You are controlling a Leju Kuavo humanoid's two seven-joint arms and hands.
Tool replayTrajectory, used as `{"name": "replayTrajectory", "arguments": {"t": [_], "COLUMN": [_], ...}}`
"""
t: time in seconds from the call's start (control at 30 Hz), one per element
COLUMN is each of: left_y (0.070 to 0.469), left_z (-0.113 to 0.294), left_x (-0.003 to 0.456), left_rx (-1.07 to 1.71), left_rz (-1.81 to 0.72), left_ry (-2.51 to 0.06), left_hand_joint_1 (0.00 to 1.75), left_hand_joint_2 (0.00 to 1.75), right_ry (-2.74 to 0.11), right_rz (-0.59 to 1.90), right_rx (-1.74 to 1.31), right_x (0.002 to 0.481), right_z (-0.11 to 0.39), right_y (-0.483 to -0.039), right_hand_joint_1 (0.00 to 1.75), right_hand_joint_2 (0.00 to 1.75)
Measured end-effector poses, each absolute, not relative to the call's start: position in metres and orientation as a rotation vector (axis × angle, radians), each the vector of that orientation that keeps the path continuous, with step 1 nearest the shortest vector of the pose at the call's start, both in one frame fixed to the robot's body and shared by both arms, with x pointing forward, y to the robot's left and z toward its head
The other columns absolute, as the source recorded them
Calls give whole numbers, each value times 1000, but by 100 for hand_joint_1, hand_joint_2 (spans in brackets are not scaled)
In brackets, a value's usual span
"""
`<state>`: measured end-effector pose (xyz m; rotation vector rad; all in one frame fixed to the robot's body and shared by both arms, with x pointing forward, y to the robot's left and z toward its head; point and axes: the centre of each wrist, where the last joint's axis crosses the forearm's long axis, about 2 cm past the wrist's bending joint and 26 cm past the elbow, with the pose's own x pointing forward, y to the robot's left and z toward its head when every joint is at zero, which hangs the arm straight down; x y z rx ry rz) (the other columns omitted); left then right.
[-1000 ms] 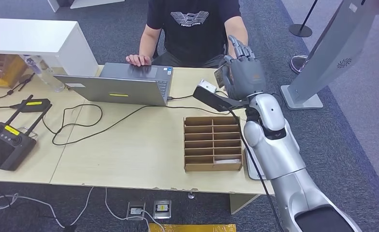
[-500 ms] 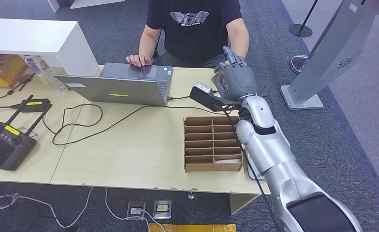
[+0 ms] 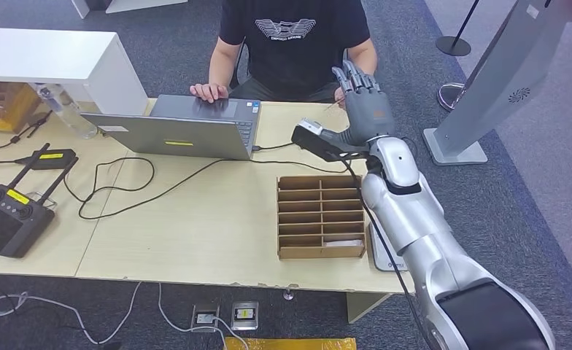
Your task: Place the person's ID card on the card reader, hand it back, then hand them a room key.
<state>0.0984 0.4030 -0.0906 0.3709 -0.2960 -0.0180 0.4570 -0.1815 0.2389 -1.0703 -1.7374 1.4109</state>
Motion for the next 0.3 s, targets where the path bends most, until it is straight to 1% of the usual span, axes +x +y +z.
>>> {"name": "replayTrajectory", "arguments": {"t": [0.3], "left_y": [402], "left_z": [-91], "left_x": [98], "left_rx": [366], "left_rz": [-20], "left_ry": [-295], "left_hand_joint_1": [0], "left_hand_joint_2": [0], "right_ry": [-1742], "right_rz": [1398], "right_rx": [-1113], "right_x": [459], "right_z": [238], "right_y": [-189], "right_hand_joint_1": [0], "right_hand_joint_2": [0]}}
